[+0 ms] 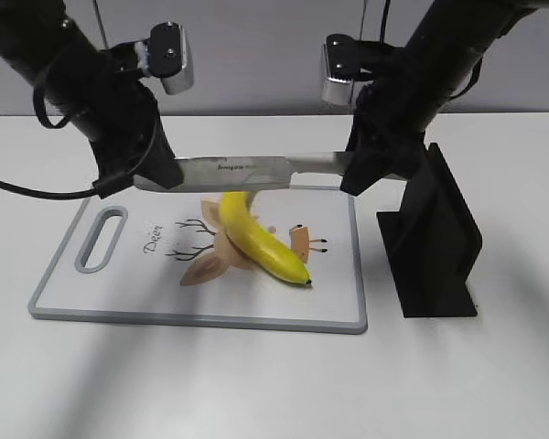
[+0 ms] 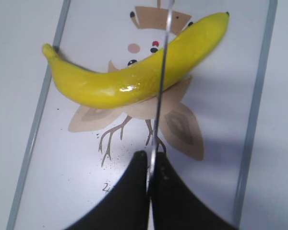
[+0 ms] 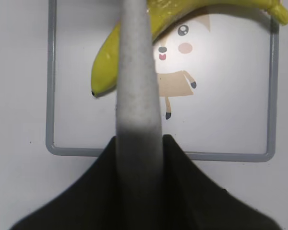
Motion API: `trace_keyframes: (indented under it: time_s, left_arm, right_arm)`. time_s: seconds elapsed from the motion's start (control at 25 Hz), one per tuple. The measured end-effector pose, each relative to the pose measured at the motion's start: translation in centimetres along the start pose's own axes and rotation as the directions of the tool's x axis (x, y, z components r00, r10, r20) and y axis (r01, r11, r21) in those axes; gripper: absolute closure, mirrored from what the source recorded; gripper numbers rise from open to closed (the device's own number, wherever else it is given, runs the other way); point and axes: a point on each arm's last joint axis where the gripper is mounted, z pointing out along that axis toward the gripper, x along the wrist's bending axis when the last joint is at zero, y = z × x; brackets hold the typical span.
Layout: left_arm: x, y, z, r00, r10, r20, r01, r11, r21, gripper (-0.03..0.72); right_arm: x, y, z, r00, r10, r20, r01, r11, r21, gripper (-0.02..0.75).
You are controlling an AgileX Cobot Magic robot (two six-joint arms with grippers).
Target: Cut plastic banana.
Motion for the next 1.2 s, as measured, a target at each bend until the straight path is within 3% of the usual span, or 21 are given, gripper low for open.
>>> trace_keyframes:
  time_s: [0.24,0.36,0.44,0.64,0.72,0.92,1.2]
  left_arm:
    - [-0.2,0.7,-1.4,0.999,0.011,-0.033,-0.012,1.0,-0.023,0.681]
    - [-0.2,0.8,-1.5,0.999,0.009,-0.044,-0.01,1.0,-0.025,0.632]
    - [-0.1,0.7,-1.6,0.998,0.001,-0.055,-0.003,1.0,-0.027,0.545]
    - [0.0,0.9,-1.8,0.997,-0.024,-0.069,0.021,0.999,-0.047,0.18]
    - [0.1,1.2,-2.4,0.994,-0.054,-0.098,0.048,0.997,-0.062,0.109]
    - [0.2,2.1,-5.2,0.967,-0.138,-0.214,0.113,0.986,-0.126,0.08]
    - [0.1,2.6,-9.2,0.889,-0.329,-0.317,0.261,0.935,-0.239,0.083]
  right_arm:
    - [0.5,0.7,-1.9,0.999,-0.019,0.033,0.02,1.0,-0.018,0.551]
    - [0.5,0.8,-2.0,0.999,-0.019,0.031,0.019,1.0,-0.018,0.555]
    - [0.6,0.7,-2.0,1.0,-0.009,0.02,0.01,1.0,-0.013,0.559]
    - [0.6,0.3,-2.1,1.0,0.007,0.006,-0.007,1.0,0.018,0.559]
    - [0.8,0.2,-2.2,1.0,0.015,-0.008,-0.015,0.999,0.028,0.559]
    - [1.5,0.6,-3.8,0.999,0.038,0.017,-0.038,0.999,0.026,0.559]
    - [2.8,1.0,-7.2,0.968,0.229,0.102,-0.233,0.972,0.027,0.56]
